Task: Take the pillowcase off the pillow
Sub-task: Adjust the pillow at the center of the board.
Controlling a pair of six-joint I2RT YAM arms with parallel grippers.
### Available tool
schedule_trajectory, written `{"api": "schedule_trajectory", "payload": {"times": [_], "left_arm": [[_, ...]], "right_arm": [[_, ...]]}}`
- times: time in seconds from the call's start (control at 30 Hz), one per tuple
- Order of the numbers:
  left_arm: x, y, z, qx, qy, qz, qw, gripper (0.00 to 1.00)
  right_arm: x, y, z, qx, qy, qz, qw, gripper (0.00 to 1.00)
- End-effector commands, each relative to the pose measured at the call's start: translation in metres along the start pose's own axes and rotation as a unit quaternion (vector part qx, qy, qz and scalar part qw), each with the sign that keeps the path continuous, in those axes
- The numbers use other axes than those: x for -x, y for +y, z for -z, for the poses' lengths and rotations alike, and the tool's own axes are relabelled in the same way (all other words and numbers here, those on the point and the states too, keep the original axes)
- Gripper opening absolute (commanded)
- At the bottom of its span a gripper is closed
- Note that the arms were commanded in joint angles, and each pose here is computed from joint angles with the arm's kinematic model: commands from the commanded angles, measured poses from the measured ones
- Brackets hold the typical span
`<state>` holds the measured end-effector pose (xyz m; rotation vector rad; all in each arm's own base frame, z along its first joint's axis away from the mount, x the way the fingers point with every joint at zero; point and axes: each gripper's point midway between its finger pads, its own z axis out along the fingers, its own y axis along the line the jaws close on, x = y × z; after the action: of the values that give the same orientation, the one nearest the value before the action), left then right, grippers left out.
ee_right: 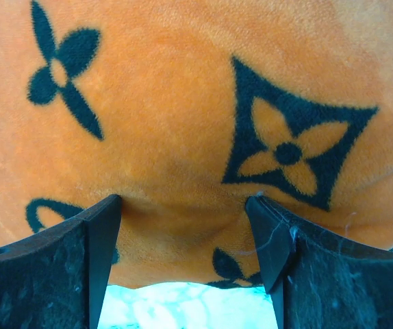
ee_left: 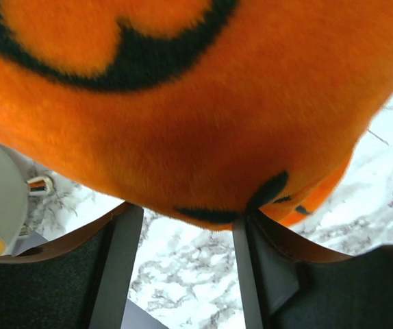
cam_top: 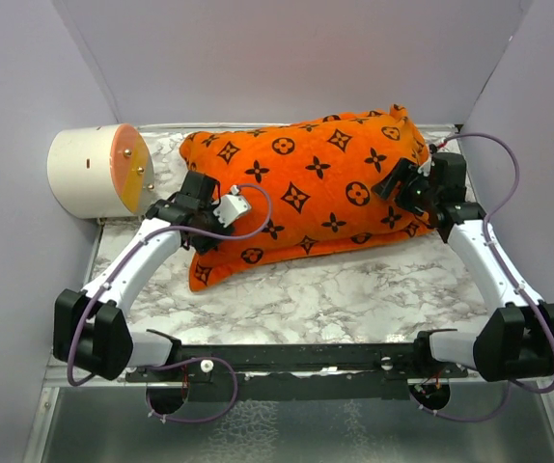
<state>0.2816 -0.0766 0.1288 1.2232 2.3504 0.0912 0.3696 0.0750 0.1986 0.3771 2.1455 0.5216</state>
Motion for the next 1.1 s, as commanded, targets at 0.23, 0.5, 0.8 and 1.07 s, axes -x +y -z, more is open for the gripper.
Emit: {"api": "schedule_trajectory", "payload": {"times": [0.23, 0.5, 0.8, 1.07], "left_arm": [[0.035, 0.095, -0.038, 0.154, -0.013, 0.056, 0.986, 0.53], [0.044, 0.105, -0.016, 0.096, -0.024, 0.068, 0.993, 0.60], [0.006, 0.053, 0.048, 0.008, -0.042, 0.001, 0.999, 0.68], [-0.032, 0.013, 0.036, -0.032, -0.016, -0.004, 0.999, 0.70]], "right_arm": [[-0.066, -0.005, -0.016, 0.034, 0.063, -0.016, 0.997, 0.73], [-0.064, 0.005, -0.010, 0.038, 0.077, 0.020, 0.996, 0.75], [-0.047, -0.007, 0.051, -0.020, 0.026, 0.038, 0.999, 0.92], [-0.061, -0.033, 0.092, -0.076, 0.012, 0.035, 0.996, 0.96]]}}
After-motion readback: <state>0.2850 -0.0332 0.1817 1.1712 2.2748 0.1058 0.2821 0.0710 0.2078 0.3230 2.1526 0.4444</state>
